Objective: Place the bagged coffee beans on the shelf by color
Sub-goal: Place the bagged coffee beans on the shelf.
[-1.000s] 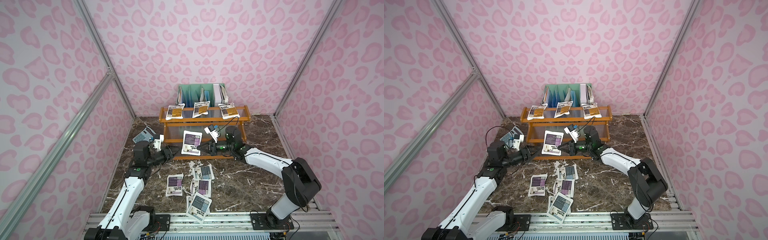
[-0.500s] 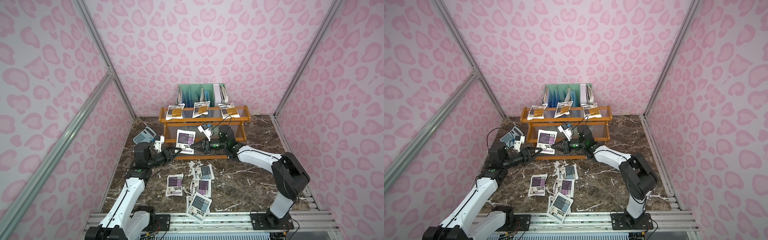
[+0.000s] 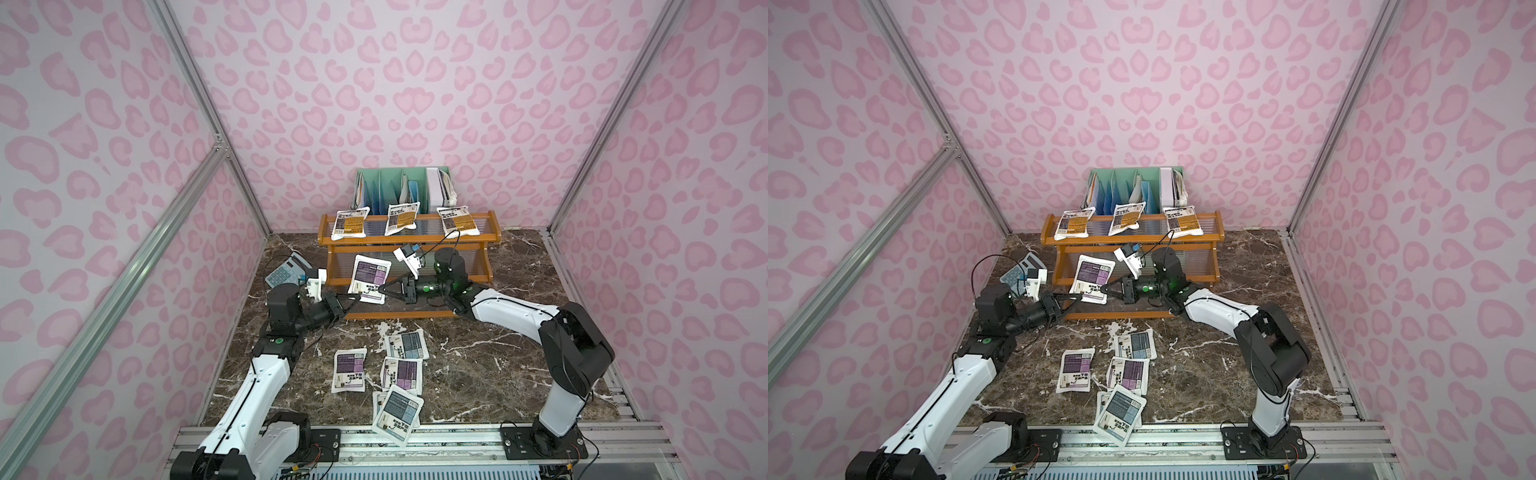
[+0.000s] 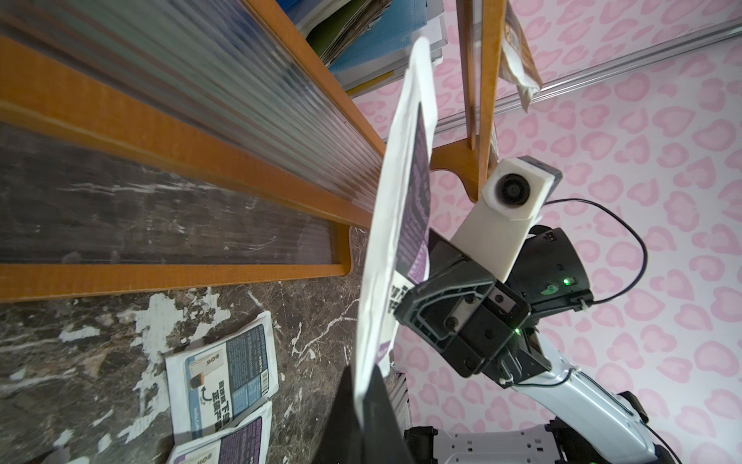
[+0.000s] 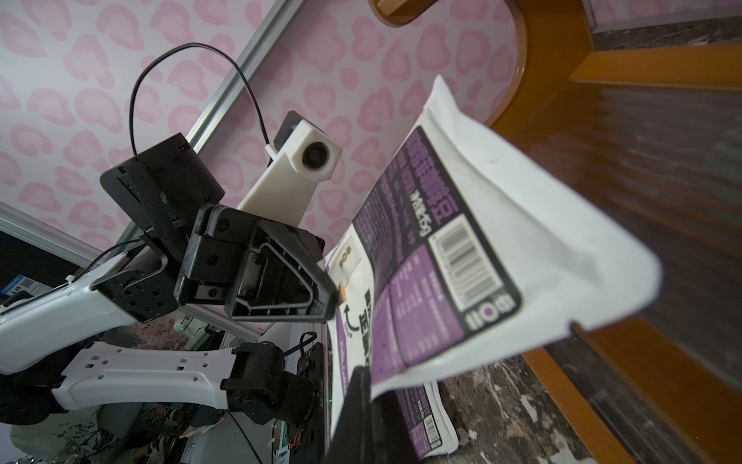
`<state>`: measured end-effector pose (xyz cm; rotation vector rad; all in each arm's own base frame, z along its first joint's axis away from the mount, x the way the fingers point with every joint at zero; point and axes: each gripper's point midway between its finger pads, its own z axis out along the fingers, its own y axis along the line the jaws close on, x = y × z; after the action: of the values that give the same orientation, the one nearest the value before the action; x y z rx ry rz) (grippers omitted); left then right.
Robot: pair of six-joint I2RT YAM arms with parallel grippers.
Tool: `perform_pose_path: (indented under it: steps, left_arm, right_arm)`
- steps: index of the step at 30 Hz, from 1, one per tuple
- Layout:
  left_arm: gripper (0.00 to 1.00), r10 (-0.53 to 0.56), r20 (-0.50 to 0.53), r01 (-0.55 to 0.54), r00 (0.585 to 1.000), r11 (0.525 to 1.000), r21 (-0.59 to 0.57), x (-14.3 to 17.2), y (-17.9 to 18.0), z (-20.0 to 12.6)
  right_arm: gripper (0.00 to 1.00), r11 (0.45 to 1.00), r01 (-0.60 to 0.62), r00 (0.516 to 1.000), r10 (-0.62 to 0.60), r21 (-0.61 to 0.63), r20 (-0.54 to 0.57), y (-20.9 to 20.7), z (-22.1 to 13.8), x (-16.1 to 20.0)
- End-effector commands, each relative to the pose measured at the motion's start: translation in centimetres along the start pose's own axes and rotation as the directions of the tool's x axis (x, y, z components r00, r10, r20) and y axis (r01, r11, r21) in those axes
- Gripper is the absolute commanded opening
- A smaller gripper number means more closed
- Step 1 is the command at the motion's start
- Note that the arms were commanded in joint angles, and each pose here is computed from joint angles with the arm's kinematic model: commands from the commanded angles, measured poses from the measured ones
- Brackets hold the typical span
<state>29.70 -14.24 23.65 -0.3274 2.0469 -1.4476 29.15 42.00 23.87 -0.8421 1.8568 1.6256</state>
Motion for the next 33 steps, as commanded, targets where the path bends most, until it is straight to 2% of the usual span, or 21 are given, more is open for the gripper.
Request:
perform_pose_path:
  steps: [1, 4, 5, 7, 9, 12, 16, 25, 30, 33]
  left_arm:
    - [0.00, 0.043, 0.064, -0.046, 0.997, 0.998, 0.042, -1.6, -1.3, 0.0]
    - [0.00, 0.033, 0.100, -0.035, 0.994, 0.999, 0.016, -2.0, -0.4, 0.1]
    - [0.00, 0.033, 0.122, -0.034, 0.992, 0.999, 0.006, -2.3, -0.1, 0.0]
    - [0.00, 0.034, 0.161, -0.032, 0.986, 0.999, -0.014, -2.8, 0.6, 0.0]
    - [0.00, 0.038, 0.195, -0.034, 0.980, 0.999, -0.027, -3.5, 1.0, 0.1]
    - [0.00, 0.040, 0.229, -0.035, 0.973, 0.999, -0.024, -4.7, 1.2, 0.6]
    - [0.00, 0.025, 0.238, -0.025, 0.971, 1.000, -0.004, -6.1, 1.5, 1.8]
    - [0.00, -0.018, 0.171, 0.017, 0.985, 1.000, 0.008, -7.0, 2.9, 4.4]
    - [0.00, -0.013, 0.120, 0.020, 0.993, 0.998, -0.061, -5.9, 4.2, 4.4]
    - [0.03, -0.012, 0.090, 0.025, 0.996, 0.988, -0.151, -4.8, 5.6, 3.8]
  right_arm:
    - [0.00, 0.999, 0.033, 0.999, -0.033, -0.023, -0.004, 0.6, 0.2, -0.3]
    - [0.00, 0.999, 0.047, 0.999, -0.047, -0.014, 0.005, 0.4, 0.3, -0.8]
    - [0.03, 0.999, 0.052, 0.999, -0.052, -0.005, 0.009, 0.2, 0.4, -1.0]
    - [0.18, 0.998, 0.064, 0.998, -0.065, 0.011, 0.020, -0.1, 0.4, -1.6]
    - [0.36, 0.997, 0.065, 0.997, -0.066, 0.032, 0.037, -0.5, 0.4, -2.3]
    - [0.46, 0.997, 0.063, 0.997, -0.065, 0.054, 0.039, -0.8, 0.3, -2.5]
    - [0.48, 0.994, 0.065, 0.997, -0.069, 0.089, 0.044, -0.8, -0.4, -2.2]
    - [0.48, 0.978, 0.091, 0.996, -0.093, 0.189, 0.001, -0.2, -3.1, 0.5]
    - [0.48, 0.973, 0.083, 0.996, -0.076, 0.215, -0.038, -0.5, -4.0, 2.6]
    - [0.48, 0.973, 0.087, 0.995, -0.073, 0.215, -0.074, -0.4, -4.0, 4.0]
